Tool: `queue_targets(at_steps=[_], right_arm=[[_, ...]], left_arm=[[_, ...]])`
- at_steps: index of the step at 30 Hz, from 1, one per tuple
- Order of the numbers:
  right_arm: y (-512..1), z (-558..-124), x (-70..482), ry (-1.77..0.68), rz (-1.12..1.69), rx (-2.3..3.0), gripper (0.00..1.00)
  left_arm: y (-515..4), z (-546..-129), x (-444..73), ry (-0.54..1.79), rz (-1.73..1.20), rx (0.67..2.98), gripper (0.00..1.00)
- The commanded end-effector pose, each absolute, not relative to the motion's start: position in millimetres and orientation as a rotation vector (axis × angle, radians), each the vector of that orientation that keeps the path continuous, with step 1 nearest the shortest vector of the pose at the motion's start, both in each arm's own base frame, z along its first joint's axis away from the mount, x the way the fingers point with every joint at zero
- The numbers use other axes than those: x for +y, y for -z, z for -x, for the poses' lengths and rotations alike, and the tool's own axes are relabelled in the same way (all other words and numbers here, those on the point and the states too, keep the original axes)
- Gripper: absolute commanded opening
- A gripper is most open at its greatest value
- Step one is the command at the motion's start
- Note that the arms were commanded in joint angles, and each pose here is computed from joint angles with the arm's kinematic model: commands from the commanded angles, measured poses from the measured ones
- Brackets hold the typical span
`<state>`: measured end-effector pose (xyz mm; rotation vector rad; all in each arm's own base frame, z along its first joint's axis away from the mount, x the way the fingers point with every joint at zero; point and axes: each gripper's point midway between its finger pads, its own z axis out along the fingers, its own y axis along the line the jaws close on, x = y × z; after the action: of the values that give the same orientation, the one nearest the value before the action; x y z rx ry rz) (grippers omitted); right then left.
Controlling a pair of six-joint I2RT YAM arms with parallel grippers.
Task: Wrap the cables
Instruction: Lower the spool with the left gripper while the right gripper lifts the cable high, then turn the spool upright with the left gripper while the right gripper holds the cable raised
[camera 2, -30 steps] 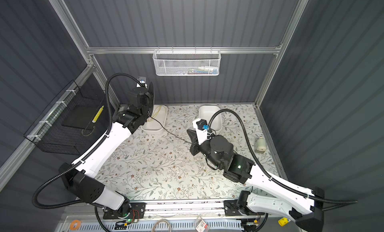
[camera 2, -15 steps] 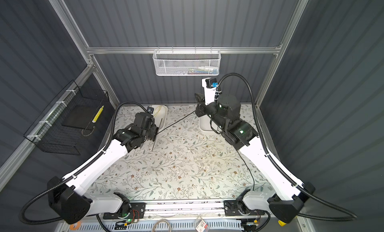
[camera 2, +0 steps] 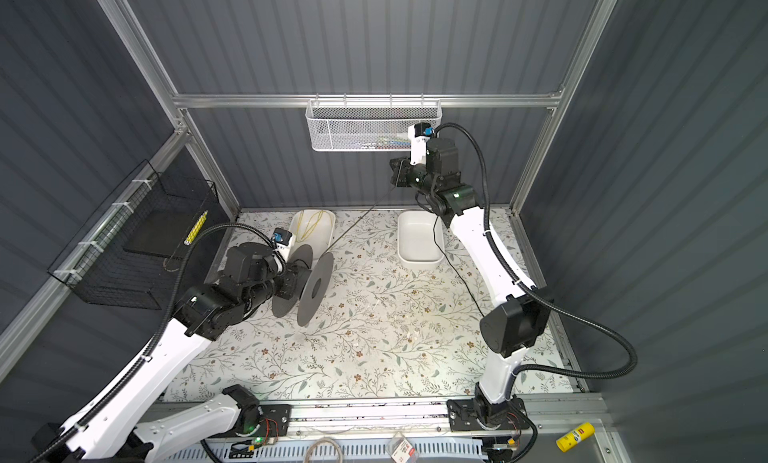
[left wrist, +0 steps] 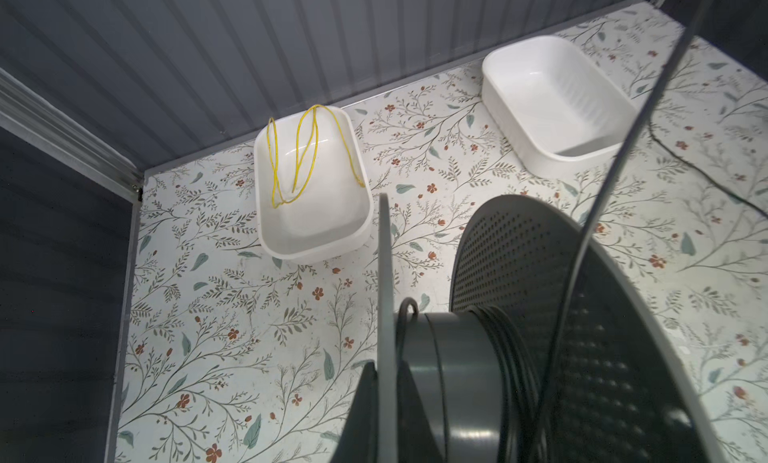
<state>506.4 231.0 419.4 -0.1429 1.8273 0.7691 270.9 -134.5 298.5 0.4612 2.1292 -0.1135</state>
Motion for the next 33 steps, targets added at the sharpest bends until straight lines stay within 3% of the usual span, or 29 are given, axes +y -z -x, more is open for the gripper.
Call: queue_targets(at_steps=[1, 7, 10, 20, 23, 33], right_arm=[[-457.9, -533.2, 159.6, -0.753, -0.077, 1.639, 0.0], [-472.2, -541.0, 96.8, -0.801, -0.217, 1.521, 0.16], [-472.5, -550.3, 66.0, -0.788, -0.278, 1.512, 0.17], [-452.5, -578.0, 4.3, -0.724, -0.37, 1.567, 0.09], [-441.1, -590.4, 8.2, -0.722, -0.362, 1.608, 0.0], [-409.7, -601.9, 43.3, -0.71, -0.316, 1.695, 0.0]], left_arm=[[-286.5, -233.6, -107.3, 0.074, -0.473, 2.255, 0.0], [-290.9, -214.2, -94.0, 0.104, -0.417, 2.238, 0.0], [-302.7, -209.1, -91.6, 0.133, -0.392, 2.203, 0.0], [-336.5, -193.2, -72.9, 0.102, -0.354, 2.172, 0.0], [-374.5, -186.0, -76.8, 0.196, -0.332, 2.095, 0.0], [-438.9, -191.3, -106.1, 0.364, -0.391, 1.967, 0.0]])
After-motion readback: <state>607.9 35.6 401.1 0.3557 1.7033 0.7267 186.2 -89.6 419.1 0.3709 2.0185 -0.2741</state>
